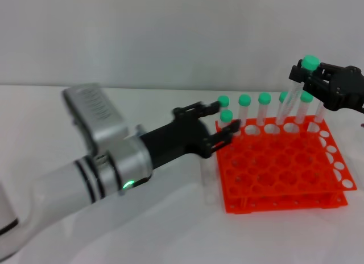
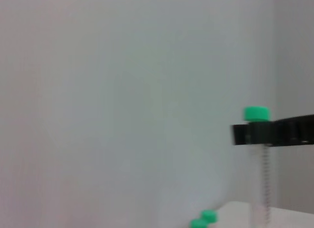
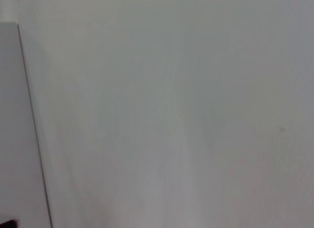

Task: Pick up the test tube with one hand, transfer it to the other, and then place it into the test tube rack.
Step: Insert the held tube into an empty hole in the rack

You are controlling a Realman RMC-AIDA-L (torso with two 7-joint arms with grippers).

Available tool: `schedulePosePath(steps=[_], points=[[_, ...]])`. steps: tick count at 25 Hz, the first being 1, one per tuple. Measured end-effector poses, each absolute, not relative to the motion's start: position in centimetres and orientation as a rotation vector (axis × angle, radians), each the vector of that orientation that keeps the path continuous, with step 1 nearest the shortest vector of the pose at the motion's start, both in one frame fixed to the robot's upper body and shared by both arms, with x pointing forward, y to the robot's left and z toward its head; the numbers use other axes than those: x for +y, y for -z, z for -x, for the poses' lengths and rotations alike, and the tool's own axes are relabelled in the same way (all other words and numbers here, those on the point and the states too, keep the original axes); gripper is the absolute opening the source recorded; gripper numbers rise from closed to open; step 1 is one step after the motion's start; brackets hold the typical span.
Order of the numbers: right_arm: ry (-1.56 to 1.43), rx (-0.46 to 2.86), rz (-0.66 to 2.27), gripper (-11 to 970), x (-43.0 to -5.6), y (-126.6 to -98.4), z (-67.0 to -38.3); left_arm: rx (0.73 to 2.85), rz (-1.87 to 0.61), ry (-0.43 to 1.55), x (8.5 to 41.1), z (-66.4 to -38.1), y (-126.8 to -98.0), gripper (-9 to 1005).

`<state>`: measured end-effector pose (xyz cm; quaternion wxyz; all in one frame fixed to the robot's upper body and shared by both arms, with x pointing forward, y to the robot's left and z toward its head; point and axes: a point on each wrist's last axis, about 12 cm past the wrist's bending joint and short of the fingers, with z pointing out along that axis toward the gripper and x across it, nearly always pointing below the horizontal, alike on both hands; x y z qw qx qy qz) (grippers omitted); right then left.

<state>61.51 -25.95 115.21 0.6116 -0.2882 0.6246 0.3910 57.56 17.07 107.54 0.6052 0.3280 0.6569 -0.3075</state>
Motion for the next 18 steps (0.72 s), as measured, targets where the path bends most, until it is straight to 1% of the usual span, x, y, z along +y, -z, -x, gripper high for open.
schedulePosePath(steps=[5,10,11,14,18], points=[[-0.898,1.449,0.669,227,-26.0,-115.1,-61.5,1.523,-0.6,0.631,20.5,-55.3,-105.9,577],[-0.908,1.448,0.682,231,-25.1,-115.0,-61.6,1.485,-0.412,0.526,24.1,-52.8,-104.6,576],[-0.909,1.45,0.684,232,-24.8,-114.9,-61.6,1.485,-0.412,0.526,24.1,-52.8,-104.6,576],[-0.898,1.463,0.694,234,-23.9,-114.6,-61.8,1.497,-0.241,0.456,26.8,-51.2,-103.3,576],[-0.863,1.48,0.717,237,-21.6,-113.9,-62.3,1.489,-0.138,0.413,28.6,-49.7,-102.5,575]])
